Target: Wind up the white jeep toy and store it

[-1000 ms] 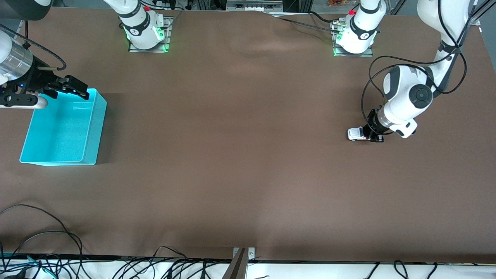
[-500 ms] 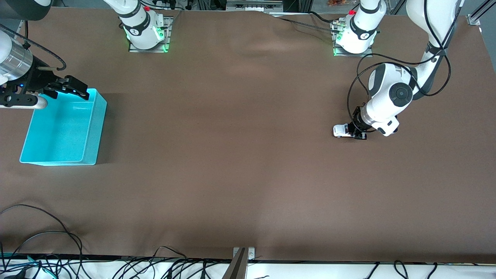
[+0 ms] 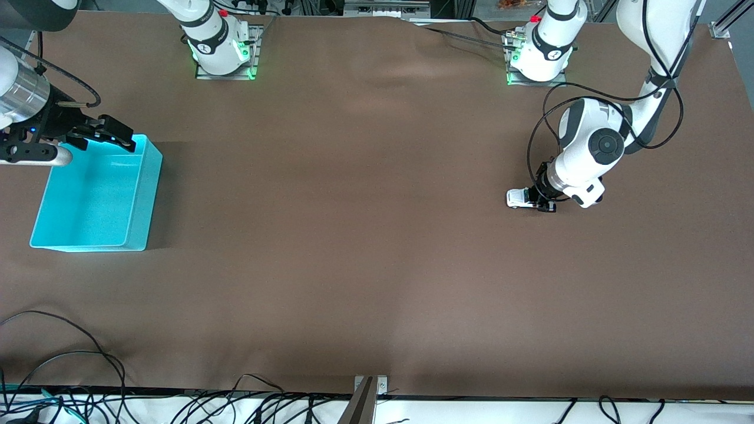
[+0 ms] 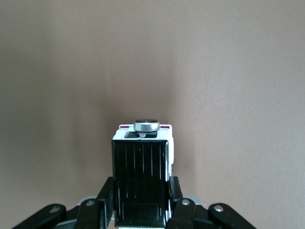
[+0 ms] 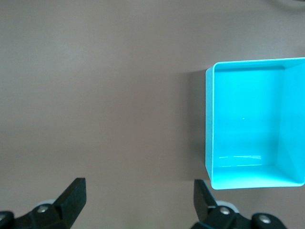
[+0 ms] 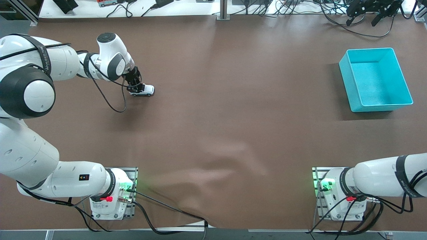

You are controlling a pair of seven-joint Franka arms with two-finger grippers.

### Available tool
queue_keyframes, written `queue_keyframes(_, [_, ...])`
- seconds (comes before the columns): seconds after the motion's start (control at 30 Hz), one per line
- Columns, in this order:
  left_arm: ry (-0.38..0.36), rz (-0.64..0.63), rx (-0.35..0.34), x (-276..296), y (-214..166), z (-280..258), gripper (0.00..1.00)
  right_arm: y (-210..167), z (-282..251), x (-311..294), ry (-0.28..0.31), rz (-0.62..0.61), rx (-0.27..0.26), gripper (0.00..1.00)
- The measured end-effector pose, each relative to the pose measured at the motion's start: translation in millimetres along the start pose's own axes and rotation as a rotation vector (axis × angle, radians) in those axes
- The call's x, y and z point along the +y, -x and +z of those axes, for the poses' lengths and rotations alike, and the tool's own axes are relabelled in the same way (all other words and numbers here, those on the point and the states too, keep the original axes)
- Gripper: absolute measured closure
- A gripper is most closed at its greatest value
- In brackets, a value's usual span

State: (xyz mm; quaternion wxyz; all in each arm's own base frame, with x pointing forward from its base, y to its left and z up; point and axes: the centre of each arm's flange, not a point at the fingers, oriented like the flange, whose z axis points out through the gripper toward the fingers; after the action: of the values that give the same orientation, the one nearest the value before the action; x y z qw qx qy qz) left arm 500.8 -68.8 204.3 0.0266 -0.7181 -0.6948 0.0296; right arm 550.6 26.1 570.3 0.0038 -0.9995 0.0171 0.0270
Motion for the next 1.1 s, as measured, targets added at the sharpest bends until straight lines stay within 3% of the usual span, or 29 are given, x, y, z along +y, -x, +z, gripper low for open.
queue_keyframes(0.8, [0.023, -0.005, 0.108, 0.9, -98.9, 1.4, 0.52, -0.1, 0.1, 0.0, 0.000, 0.000, 0.000, 0.00])
queue_keyframes(1.1, [0.032, -0.003, 0.130, -0.4, -118.9, 1.9, 0.52, -0.2, 0.2, -0.1, 0.000, 0.000, 0.000, 0.00])
